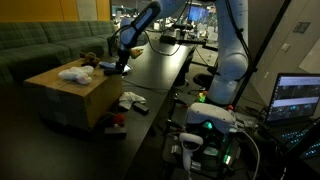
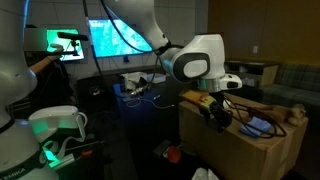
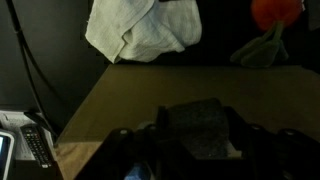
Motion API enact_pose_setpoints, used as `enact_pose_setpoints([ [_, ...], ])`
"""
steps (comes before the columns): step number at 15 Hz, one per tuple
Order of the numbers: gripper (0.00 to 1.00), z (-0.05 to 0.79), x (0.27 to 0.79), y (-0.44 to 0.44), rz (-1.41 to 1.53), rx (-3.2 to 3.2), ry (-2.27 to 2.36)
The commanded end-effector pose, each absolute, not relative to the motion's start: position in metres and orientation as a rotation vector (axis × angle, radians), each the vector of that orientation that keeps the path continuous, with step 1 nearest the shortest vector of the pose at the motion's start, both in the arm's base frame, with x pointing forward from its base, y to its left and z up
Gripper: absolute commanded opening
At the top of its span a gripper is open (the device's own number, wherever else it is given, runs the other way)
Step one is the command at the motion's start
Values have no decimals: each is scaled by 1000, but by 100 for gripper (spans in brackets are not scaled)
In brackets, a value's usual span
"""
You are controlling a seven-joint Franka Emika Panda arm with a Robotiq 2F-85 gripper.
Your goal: Put the white towel on the table, then the blue sponge on the box, the right duster on the table, the moose doll on the box, the duster on the table, the turnip plushie on the box, the plastic on the table and finally the first left duster on the box
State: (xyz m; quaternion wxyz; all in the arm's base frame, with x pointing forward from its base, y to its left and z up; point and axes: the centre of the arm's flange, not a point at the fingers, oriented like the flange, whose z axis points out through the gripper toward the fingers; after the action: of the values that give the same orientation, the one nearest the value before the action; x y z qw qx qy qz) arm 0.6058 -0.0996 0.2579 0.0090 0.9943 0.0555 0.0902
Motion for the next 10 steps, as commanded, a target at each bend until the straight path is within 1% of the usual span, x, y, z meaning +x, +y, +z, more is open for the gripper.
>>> enact_pose_setpoints([
  [1, 34, 272, 562, -103, 239, 3110, 177],
  [6, 34, 267, 528, -100, 162, 3118, 204],
  [10, 34, 255, 511, -87, 84, 3119, 253],
])
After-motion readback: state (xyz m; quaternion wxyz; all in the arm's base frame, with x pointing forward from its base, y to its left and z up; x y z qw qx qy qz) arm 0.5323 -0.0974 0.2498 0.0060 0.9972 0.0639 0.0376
